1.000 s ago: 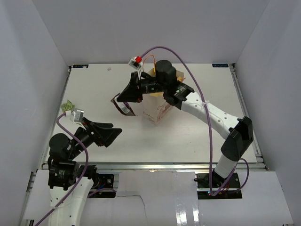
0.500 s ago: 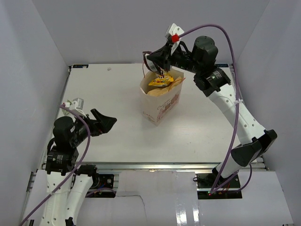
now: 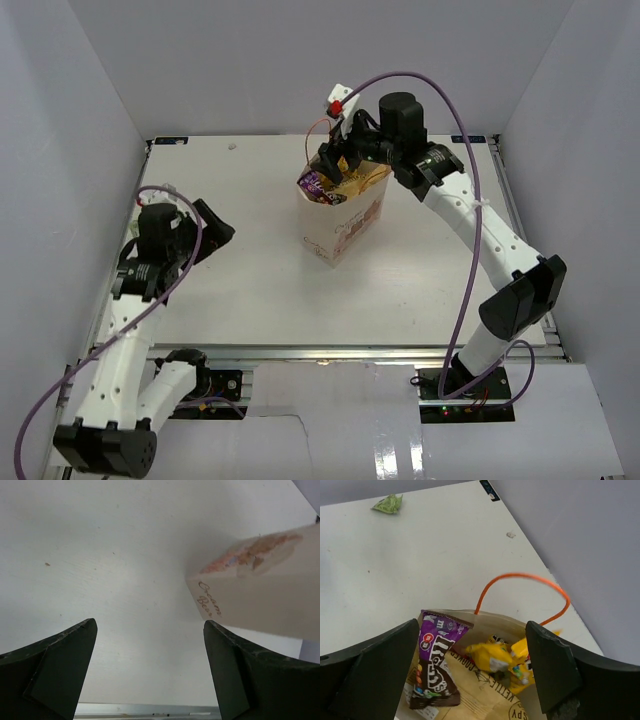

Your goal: Place the snacks into the paper bag

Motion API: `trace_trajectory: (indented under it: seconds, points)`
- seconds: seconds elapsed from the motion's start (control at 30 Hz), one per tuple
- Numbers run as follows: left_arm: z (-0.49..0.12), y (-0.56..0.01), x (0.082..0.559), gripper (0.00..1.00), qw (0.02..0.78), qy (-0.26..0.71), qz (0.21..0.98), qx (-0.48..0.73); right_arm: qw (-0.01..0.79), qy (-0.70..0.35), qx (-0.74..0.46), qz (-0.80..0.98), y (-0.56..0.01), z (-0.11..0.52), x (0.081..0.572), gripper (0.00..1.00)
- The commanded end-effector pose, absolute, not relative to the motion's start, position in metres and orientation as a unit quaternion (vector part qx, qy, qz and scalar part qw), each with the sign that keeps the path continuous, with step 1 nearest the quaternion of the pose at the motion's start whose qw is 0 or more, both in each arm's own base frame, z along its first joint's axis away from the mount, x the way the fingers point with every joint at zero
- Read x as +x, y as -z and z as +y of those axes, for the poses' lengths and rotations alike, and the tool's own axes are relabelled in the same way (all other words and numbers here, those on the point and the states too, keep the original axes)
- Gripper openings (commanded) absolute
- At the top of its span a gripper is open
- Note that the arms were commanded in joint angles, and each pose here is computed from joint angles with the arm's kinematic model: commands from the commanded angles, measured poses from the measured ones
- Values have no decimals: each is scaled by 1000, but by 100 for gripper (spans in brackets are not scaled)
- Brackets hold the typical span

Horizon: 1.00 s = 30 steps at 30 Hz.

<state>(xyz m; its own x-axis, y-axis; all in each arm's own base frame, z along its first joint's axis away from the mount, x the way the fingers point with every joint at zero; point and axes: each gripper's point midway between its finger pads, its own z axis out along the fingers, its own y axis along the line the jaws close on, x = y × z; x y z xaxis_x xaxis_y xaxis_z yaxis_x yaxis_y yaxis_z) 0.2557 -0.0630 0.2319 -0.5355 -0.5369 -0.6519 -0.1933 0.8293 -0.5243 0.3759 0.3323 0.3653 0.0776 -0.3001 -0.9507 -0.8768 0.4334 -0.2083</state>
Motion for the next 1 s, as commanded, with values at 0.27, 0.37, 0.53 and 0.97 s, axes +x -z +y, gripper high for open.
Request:
trace_trajectory:
  seconds: [0.27,0.37,0.53,0.97]
  points:
    - [85,-166,330,97,313,-53,792,-522,582,-261,-462,616,-405,233,356,96]
    - [126,-146,337,98,293,-79,775,-554,552,-271,-431,660,-357,198,351,96]
    - [155,-122,371,98,267,-46,790,-550,528,-283,-397,695,-306,161,333,96]
    - [212,-109,443,98,312,-40,824,-471,508,-306,-378,711,-280,156,327,96]
